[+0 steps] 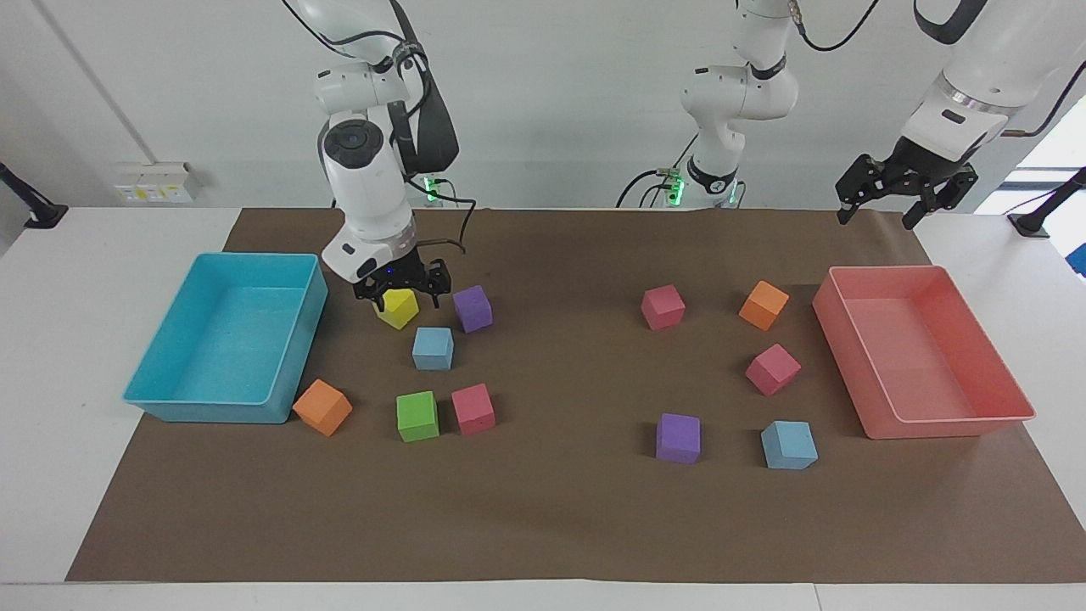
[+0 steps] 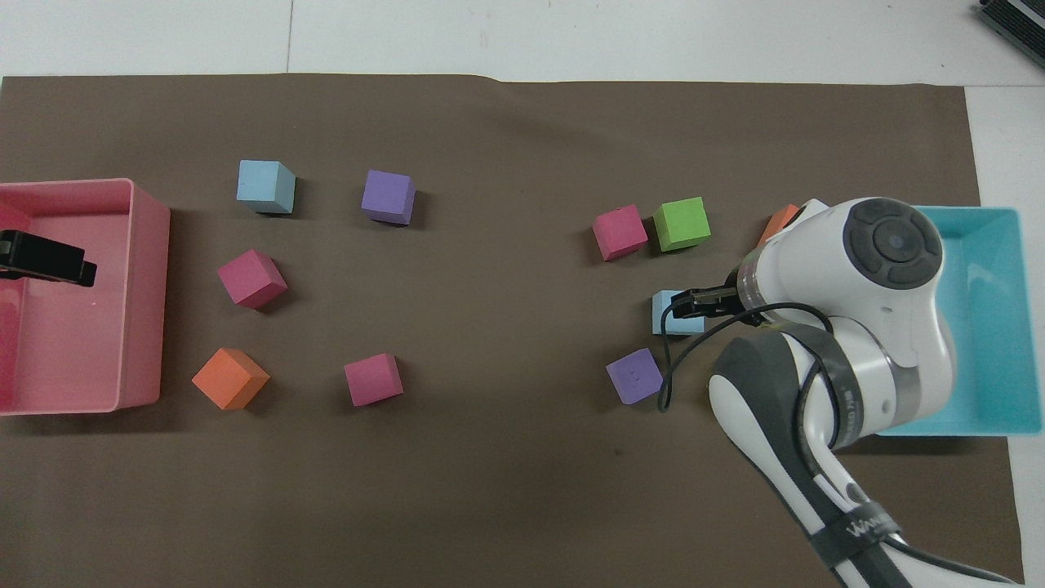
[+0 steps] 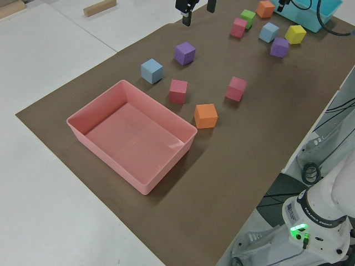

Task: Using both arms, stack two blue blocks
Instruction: 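Reach the right gripper to the light-blue cube near the green cube, then grasp the light-blue cube with the right gripper and lift it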

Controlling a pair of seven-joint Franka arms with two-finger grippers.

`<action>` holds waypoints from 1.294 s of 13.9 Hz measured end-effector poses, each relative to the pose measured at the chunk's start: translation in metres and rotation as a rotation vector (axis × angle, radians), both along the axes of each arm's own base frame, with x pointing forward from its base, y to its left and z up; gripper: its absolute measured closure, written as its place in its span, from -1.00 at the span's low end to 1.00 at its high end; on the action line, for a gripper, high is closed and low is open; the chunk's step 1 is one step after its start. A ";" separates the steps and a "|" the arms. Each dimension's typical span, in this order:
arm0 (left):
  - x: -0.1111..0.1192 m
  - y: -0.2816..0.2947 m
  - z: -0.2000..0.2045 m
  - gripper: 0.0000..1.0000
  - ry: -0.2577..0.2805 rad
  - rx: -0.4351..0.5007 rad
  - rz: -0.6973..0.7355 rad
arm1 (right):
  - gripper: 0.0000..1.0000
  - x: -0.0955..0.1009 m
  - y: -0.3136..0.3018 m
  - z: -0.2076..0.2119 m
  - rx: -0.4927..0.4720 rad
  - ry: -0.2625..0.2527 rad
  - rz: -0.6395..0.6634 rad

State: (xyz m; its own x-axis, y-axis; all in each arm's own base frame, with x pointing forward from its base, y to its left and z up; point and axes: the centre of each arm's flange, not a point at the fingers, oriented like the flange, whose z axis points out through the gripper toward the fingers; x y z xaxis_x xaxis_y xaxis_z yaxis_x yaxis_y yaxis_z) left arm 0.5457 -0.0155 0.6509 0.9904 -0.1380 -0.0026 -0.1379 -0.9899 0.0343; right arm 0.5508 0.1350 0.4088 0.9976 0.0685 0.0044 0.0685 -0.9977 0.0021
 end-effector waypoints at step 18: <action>0.000 0.000 0.000 -1.00 0.000 0.000 0.000 | -0.99 -0.013 0.014 -0.115 0.017 -0.010 0.015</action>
State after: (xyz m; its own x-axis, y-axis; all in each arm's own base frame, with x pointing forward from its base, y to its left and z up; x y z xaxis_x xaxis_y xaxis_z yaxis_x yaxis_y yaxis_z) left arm 0.5457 -0.0155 0.6509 0.9904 -0.1380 -0.0026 -0.1379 -0.9899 0.0343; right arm 0.5383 0.1494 0.2940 0.9964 0.0836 0.0160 0.0838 -0.9964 -0.0136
